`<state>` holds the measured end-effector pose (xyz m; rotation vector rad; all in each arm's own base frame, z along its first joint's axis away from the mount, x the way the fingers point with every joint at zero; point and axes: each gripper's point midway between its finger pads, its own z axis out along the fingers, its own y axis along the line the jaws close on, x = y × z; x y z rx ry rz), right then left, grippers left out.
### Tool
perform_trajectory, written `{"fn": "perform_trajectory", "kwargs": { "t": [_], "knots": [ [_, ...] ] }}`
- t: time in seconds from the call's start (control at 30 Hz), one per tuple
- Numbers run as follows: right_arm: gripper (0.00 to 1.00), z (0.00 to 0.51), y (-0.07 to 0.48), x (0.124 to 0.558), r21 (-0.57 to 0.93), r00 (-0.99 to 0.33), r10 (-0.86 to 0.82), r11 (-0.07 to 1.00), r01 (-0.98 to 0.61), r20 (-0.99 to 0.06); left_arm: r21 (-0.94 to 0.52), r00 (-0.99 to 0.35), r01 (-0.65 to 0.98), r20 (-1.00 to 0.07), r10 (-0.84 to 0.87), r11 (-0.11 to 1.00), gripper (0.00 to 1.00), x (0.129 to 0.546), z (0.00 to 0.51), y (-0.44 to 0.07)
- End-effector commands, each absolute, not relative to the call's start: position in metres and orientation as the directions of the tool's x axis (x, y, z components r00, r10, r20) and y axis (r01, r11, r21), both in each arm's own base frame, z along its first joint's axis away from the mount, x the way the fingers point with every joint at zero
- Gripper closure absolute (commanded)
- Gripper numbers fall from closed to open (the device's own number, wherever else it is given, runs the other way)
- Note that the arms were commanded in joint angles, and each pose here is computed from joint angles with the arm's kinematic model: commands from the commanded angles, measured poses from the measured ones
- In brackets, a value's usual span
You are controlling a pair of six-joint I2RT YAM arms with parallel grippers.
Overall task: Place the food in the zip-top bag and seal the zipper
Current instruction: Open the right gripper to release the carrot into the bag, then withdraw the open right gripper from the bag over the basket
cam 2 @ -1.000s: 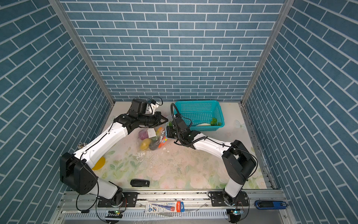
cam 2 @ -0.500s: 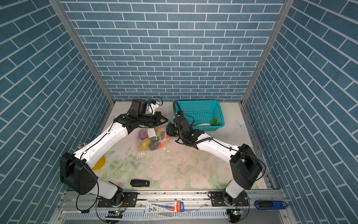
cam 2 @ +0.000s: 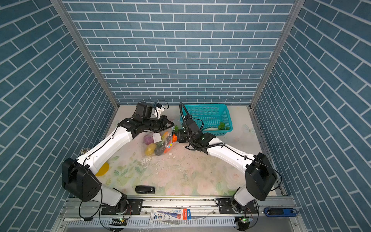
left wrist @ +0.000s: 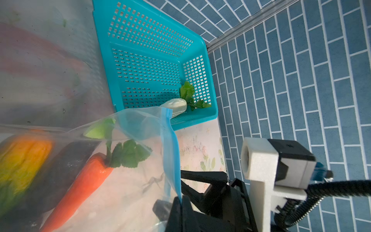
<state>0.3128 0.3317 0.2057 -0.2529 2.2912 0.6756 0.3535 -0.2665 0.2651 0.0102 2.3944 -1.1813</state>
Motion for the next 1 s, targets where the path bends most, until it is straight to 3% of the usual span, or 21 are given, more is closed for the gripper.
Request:
{"fn": "perform_trajectory", "kwargs": {
  "t": [0.0,0.4,0.7,0.97],
  "knots": [
    [0.48,0.241,0.315,0.316,0.302,-0.658,-0.040,0.867,-0.397,-0.752,-0.750,-0.878,0.225,-0.432,-0.204,0.623,1.00,0.356,0.272,-0.265],
    [0.47,0.246,0.266,0.350,0.142,-0.666,-0.105,0.942,-0.305,-0.739,-0.750,-0.880,0.234,-0.434,-0.194,0.618,1.00,0.355,0.272,-0.266],
    [0.46,0.232,0.236,0.383,0.073,-0.742,-0.104,0.977,-0.202,-0.662,-0.752,-0.880,0.240,-0.435,-0.189,0.614,1.00,0.351,0.271,-0.266],
    [0.33,0.212,0.208,0.411,-0.001,-0.822,-0.053,0.998,-0.064,-0.567,-0.748,-0.886,0.233,-0.427,-0.181,0.622,1.00,0.351,0.261,-0.265]
  ]
}}
